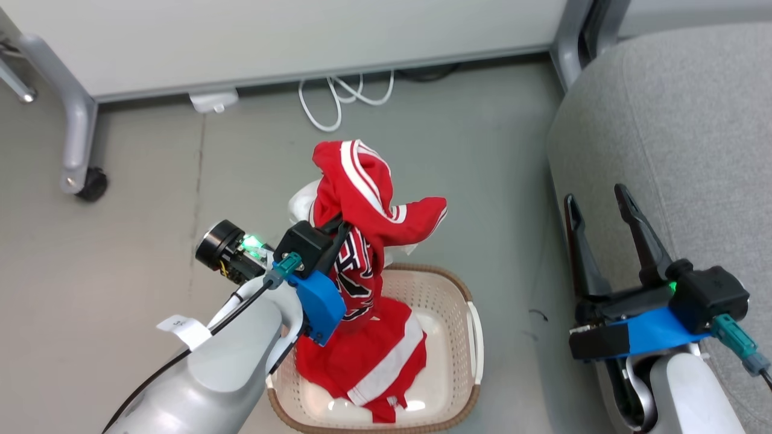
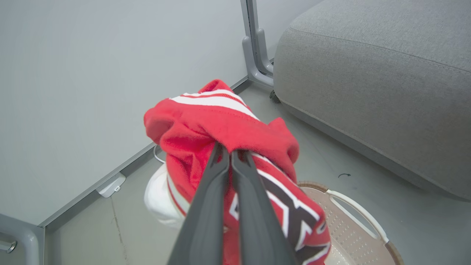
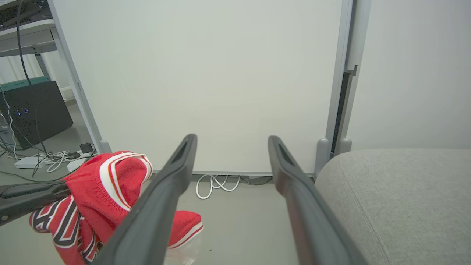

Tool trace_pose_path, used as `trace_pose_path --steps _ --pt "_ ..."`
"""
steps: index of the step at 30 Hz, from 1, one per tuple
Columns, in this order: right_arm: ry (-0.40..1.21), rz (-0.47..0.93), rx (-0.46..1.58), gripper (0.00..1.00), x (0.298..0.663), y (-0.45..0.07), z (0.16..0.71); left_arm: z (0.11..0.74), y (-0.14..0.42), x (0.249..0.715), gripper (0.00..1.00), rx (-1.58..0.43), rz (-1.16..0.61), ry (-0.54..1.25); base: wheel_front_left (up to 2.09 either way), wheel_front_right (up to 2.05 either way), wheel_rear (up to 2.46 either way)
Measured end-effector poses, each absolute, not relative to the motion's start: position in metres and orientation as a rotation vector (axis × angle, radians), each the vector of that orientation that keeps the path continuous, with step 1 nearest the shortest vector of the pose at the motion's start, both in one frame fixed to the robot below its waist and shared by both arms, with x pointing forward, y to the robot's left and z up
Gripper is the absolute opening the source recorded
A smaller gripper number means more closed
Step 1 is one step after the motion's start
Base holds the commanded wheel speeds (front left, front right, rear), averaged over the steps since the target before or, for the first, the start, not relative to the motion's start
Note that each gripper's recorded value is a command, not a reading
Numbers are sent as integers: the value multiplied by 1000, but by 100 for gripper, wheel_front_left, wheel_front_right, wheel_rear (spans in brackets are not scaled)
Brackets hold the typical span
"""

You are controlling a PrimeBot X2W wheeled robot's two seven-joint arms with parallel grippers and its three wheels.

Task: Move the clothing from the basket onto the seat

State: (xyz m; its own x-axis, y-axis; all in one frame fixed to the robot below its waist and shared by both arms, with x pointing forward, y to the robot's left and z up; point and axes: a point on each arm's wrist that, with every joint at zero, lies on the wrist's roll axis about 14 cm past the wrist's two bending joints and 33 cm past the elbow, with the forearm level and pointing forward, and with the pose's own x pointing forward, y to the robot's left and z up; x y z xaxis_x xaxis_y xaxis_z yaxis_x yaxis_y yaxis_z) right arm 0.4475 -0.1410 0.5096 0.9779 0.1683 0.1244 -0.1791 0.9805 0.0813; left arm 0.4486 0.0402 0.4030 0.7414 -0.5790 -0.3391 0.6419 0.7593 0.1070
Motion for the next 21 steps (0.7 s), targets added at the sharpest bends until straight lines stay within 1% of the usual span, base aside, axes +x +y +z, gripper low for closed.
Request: trace_pose_path --steps 11,21 --pt "-160 191 102 100 427 -136 530 495 40 460 0 161 -609 41 0 0 0" --pt "-180 195 113 100 415 -134 539 558 31 459 0 121 -616 -133 0 0 0"
